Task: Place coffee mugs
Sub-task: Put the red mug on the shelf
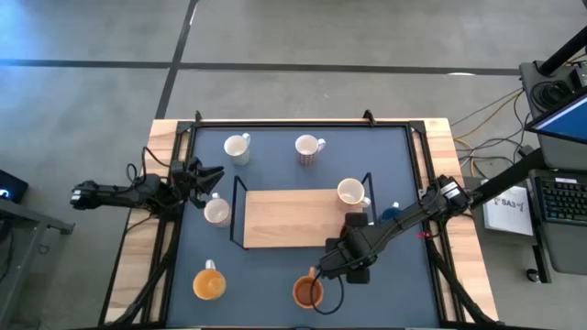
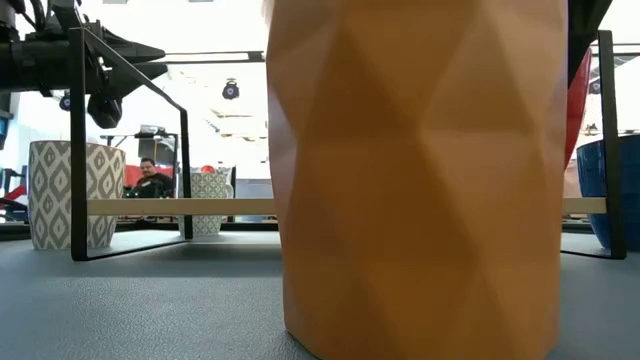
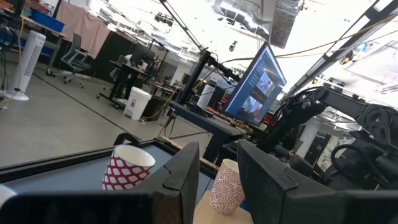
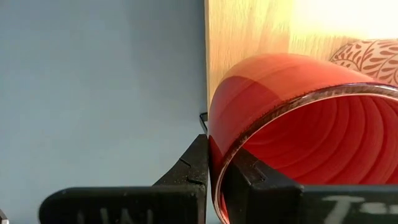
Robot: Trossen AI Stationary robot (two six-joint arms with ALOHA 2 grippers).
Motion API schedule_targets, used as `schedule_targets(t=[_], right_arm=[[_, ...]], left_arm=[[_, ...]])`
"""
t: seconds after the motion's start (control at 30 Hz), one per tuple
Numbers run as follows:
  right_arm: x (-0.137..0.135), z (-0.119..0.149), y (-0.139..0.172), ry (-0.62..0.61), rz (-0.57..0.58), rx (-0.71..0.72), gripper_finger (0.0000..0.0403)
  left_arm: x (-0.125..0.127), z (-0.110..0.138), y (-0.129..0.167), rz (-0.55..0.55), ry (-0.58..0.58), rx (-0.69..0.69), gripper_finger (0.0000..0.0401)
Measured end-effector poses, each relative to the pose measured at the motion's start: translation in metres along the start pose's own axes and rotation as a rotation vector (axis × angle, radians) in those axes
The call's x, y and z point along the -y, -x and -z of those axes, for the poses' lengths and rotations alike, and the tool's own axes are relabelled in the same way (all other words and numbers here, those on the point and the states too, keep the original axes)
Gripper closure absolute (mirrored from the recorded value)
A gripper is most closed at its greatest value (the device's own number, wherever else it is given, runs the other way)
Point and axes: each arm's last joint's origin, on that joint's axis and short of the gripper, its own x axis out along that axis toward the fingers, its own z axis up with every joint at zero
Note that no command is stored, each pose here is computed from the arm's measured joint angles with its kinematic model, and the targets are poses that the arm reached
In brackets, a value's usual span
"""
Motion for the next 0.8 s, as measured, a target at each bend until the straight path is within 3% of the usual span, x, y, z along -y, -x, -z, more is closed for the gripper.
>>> schedule_targets(t=[0.8], right_arm=[[0.0041,-0.0034,-0.0006,0.018,-0.006,0.007,0.0369]], left_arm=[[0.0001,-0.0001,0.0000,0.000,0.000,0.000,0.0308]])
